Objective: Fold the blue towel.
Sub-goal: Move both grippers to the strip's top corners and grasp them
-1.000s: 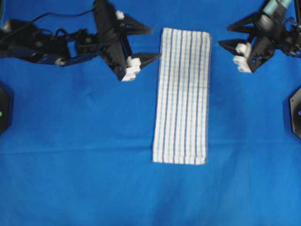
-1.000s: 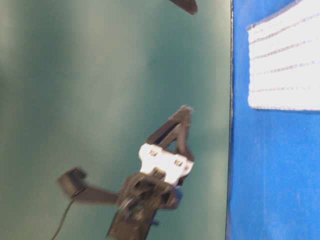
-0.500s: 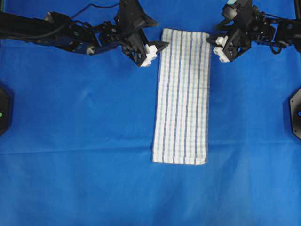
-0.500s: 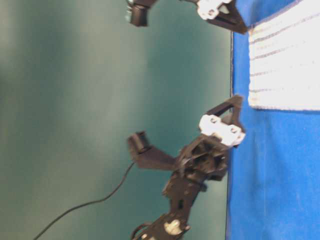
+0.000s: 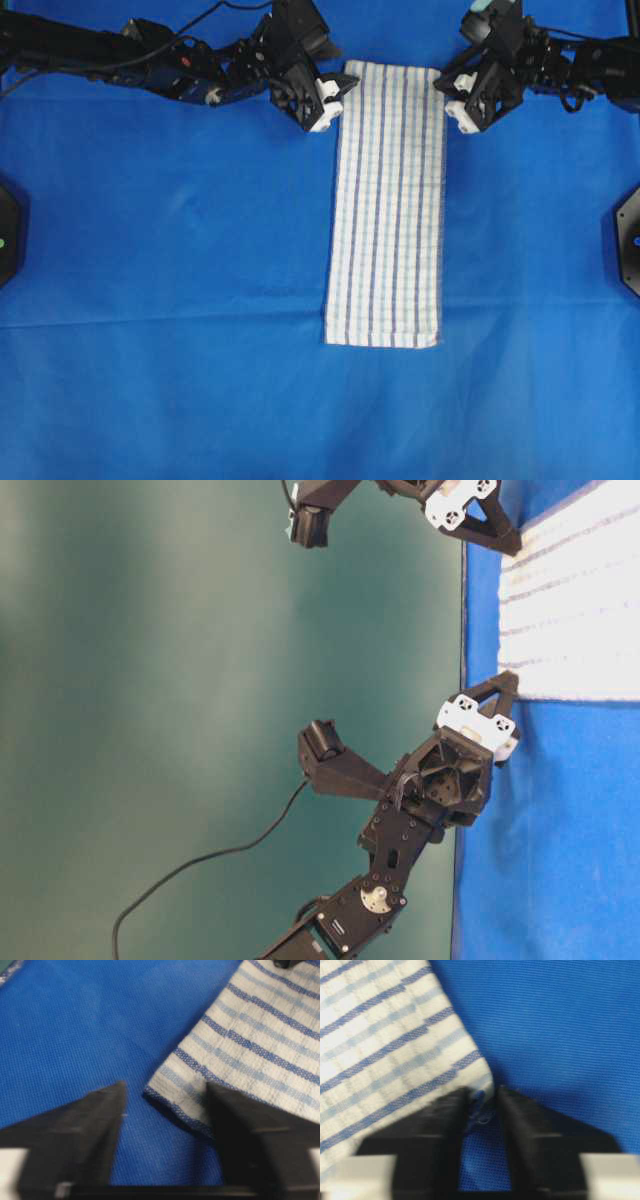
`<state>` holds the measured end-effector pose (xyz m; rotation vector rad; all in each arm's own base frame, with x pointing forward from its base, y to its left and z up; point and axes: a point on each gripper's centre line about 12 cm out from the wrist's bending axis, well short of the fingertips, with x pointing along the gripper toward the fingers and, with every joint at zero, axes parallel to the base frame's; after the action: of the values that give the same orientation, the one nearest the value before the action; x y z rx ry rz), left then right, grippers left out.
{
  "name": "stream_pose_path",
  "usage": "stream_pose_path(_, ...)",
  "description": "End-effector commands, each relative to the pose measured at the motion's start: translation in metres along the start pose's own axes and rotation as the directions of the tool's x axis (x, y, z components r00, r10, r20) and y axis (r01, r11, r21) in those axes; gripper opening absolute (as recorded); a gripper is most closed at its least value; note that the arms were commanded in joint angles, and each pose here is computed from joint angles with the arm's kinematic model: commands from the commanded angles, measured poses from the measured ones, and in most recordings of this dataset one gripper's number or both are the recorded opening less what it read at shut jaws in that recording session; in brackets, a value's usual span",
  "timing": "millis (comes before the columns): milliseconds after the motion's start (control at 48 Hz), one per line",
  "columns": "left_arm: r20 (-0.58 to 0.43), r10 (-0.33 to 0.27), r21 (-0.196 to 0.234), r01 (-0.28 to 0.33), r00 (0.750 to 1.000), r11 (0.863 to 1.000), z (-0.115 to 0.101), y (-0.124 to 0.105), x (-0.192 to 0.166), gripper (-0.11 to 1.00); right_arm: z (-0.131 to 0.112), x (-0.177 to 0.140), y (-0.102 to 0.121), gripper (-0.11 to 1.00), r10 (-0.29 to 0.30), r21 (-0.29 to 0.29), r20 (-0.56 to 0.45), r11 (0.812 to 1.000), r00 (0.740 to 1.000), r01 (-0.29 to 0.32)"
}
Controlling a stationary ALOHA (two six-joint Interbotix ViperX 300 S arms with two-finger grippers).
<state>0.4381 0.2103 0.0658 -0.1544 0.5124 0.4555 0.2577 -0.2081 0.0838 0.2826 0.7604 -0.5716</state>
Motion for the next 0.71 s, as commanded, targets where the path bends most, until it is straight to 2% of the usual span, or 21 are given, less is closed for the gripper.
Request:
stream_pose_path(0,0.027,-0.008,0.007,0.008,1.0,1.0,0.011,-0.004,0.0,0.33,0.007,-0.001,0.0,0.2,0.002,-0.005,0.025,1.0,1.0,-0.002)
stream_pose_path(62,0.026,-0.012,0.009,0.012,1.0,1.0,0.01,-0.007,0.001,0.17,0.008,-0.001,0.0,0.09,0.002,-0.005,0.027,1.0,1.0,-0.002)
stream_pose_path(146,0.024,-0.02,0.014,0.02,1.0,1.0,0.009,-0.011,0.002,0.04,0.009,-0.001,0.0,0.09,0.003,-0.007,0.03,1.0,1.0,-0.003)
stream_pose_path(458,0.011,-0.025,0.017,0.025,1.0,1.0,0.006,-0.014,0.001,0.04,0.009,-0.002,0.001,0.09,0.005,-0.004,0.035,1.0,0.999,-0.005)
stream_pose_path(687,0.015,-0.012,0.01,0.012,1.0,1.0,0.014,-0.007,-0.004,0.04,0.018,-0.004,0.0,0.09,0.004,-0.002,0.062,1.0,0.998,-0.004)
